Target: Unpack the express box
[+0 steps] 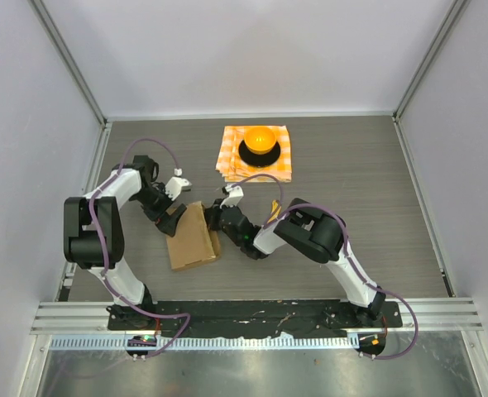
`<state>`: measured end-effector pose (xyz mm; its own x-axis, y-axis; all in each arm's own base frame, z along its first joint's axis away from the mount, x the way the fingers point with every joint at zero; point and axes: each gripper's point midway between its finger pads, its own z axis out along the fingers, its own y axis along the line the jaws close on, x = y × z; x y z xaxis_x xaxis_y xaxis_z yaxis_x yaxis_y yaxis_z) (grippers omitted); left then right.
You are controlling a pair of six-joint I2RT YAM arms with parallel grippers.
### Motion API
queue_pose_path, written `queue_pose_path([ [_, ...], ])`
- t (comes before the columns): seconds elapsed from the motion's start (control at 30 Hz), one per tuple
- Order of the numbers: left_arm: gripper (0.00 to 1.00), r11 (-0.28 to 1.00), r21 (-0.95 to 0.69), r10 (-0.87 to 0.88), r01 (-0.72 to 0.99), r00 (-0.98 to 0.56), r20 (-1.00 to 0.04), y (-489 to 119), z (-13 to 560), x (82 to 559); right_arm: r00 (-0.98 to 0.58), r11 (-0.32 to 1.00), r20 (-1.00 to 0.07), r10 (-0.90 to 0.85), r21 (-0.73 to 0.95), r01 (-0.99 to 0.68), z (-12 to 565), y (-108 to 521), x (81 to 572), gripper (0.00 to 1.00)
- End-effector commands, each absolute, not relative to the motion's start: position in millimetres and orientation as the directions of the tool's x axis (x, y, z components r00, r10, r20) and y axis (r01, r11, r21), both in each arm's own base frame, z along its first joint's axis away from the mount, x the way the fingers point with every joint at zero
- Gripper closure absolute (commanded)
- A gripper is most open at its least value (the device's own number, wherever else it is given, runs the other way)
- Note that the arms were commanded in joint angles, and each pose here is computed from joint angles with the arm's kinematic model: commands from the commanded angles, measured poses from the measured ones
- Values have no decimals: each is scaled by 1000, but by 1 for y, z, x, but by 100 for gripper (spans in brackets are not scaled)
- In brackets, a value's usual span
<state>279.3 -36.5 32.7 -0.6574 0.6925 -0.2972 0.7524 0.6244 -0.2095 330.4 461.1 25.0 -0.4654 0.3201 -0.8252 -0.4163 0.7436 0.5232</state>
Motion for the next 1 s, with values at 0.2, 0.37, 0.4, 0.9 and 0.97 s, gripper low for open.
queue_pose_path([
  [0.2,0,609,-166,735,775,-631,-249,-24,1,275,-664,913,-744,76,319,-253,-85,421,304,99],
  [0.37,0,581,-177,761,795,-607,-228,-25,-4,262,-663,980,-748,34,155,-124,-101,392,315,99],
  [0.4,0,575,-171,766,800,-600,-230,-26,-1,262,-662,984,-749,28,138,-115,-101,390,316,99],
  [0.9,0,505,-200,825,839,-538,-173,-28,-12,234,-671,998,-741,-16,-51,33,-110,344,315,69],
  [0.97,0,501,-212,829,839,-536,-161,-27,-15,230,-713,999,-700,34,-4,52,-120,341,310,72],
])
